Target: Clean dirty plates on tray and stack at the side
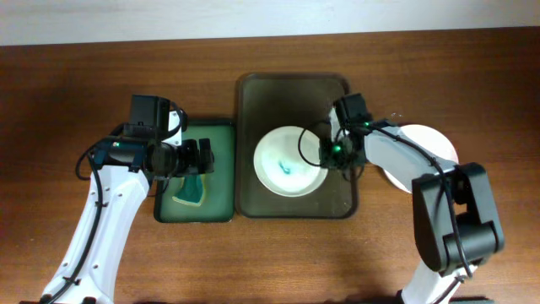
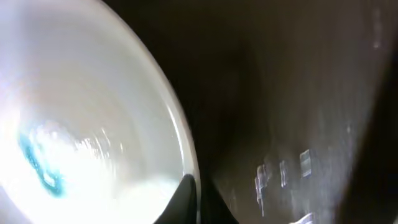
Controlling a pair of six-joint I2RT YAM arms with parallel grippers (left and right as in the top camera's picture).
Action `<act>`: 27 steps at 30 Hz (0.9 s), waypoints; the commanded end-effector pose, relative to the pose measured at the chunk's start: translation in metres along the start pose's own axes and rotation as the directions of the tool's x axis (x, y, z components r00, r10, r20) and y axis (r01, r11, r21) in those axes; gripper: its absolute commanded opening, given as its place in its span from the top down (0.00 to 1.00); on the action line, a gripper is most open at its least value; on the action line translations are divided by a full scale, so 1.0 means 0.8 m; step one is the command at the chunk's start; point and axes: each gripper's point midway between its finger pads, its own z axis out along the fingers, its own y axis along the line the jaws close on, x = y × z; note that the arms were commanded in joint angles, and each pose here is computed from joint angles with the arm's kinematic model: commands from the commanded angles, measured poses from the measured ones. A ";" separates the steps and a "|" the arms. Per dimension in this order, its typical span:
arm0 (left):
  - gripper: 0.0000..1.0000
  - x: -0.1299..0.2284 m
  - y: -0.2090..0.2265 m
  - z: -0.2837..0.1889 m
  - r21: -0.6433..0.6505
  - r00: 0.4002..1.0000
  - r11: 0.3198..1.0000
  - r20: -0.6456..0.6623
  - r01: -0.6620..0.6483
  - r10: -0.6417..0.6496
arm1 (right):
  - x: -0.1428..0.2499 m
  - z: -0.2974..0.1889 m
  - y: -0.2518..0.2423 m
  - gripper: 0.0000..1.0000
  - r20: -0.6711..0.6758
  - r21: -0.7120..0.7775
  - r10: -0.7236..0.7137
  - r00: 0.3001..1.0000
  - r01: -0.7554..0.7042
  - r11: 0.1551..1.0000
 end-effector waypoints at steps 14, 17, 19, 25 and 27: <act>1.00 0.073 0.034 0.189 -0.157 0.955 0.988 -0.293 -0.009 -0.038 | 0.033 -0.018 0.000 0.95 -0.070 0.034 -0.007 0.997 0.009 0.999; 0.47 0.044 0.009 0.134 -0.108 0.955 0.994 -0.296 -0.002 -0.030 | 0.032 -0.018 0.001 0.96 -0.068 0.033 -0.007 0.998 0.010 0.999; 0.00 0.024 0.011 0.111 -0.129 0.971 0.991 -0.239 -0.038 0.006 | 0.032 -0.018 0.001 0.96 -0.066 0.032 -0.008 0.998 0.010 0.999; 0.67 0.067 0.045 0.177 -0.205 0.949 0.977 -0.315 -0.058 -0.010 | 0.029 -0.018 0.002 0.95 -0.057 0.029 -0.010 0.998 0.012 0.999; 1.00 0.088 0.044 0.199 -0.183 0.927 0.982 -0.375 -0.049 -0.023 | 0.029 -0.018 0.002 0.95 -0.057 0.029 -0.010 0.998 0.012 1.000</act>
